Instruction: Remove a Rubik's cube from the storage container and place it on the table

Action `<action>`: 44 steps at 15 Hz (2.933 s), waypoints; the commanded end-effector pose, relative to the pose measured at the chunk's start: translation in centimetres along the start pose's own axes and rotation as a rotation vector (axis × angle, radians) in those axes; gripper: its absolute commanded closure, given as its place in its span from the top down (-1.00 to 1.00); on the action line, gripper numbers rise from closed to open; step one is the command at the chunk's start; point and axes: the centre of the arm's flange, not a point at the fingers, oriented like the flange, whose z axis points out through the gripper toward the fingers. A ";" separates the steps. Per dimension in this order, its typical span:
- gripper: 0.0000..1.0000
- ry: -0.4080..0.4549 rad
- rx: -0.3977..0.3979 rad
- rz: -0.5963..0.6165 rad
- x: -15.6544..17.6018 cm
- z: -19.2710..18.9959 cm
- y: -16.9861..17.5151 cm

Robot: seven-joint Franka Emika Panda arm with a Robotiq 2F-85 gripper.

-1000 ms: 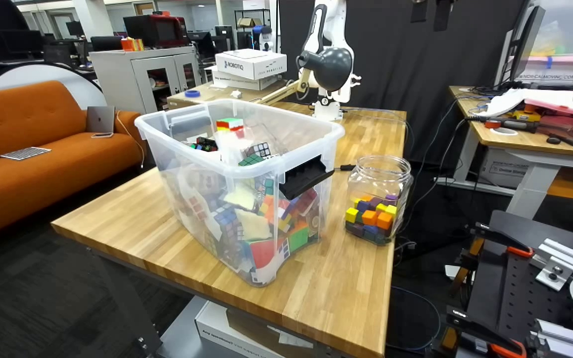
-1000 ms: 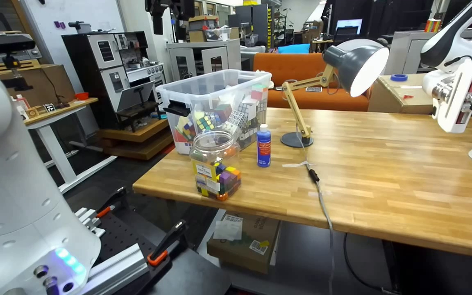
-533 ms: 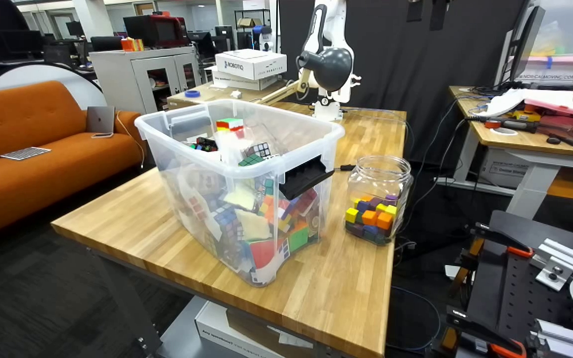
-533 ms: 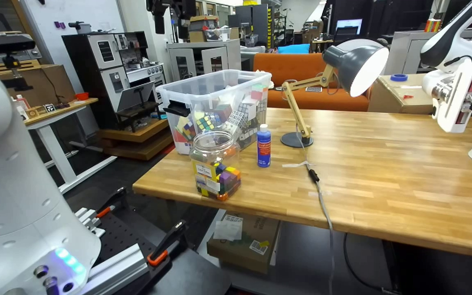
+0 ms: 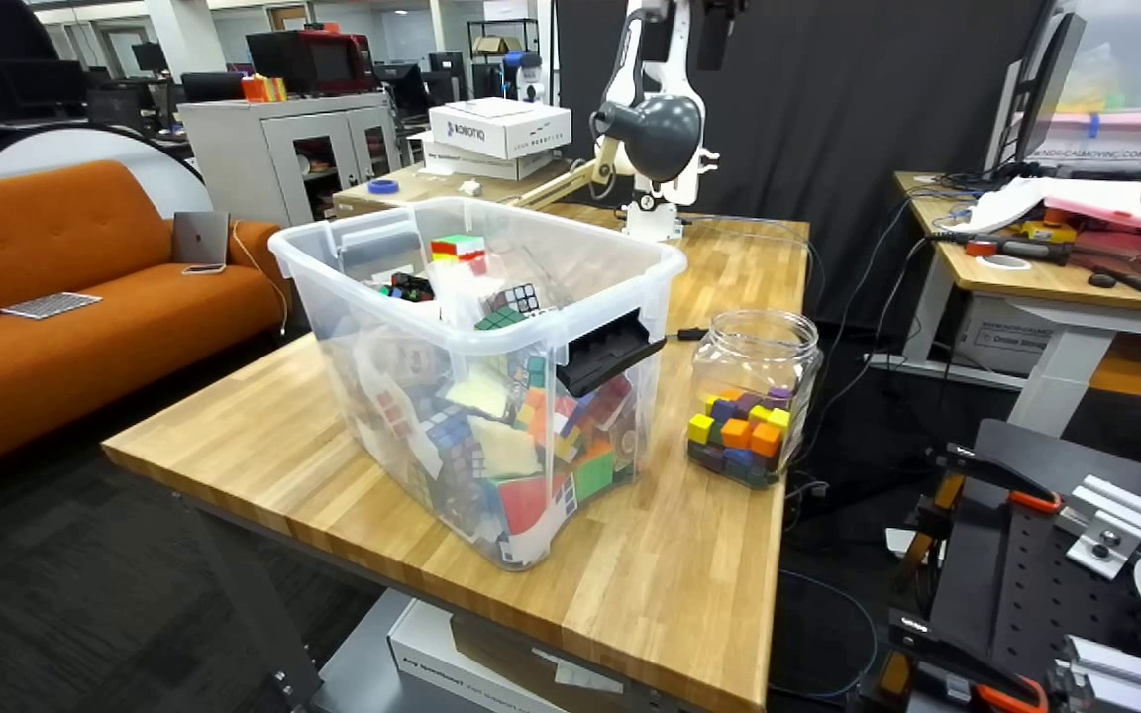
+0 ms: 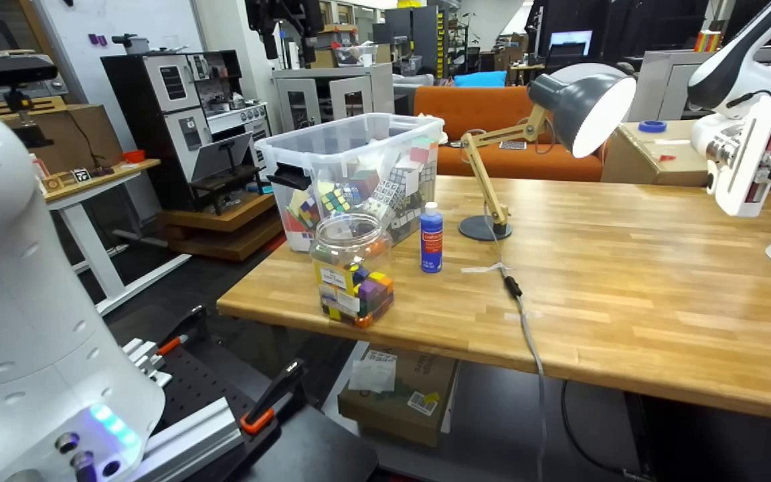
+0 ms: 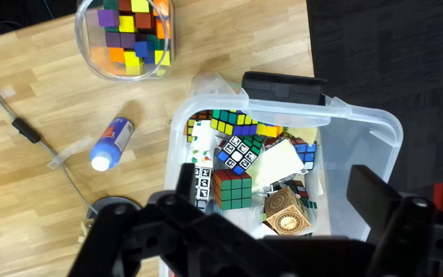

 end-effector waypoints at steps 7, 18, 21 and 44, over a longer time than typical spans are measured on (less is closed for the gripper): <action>1.00 0.002 -0.002 -0.002 1.3 0.9 -0.9; 1.00 0.135 -0.112 -0.060 5.6 1.3 -4.1; 1.00 0.146 -0.156 -0.093 8.7 3.6 -5.3; 1.00 0.095 -0.211 -0.110 14.3 11.5 -5.9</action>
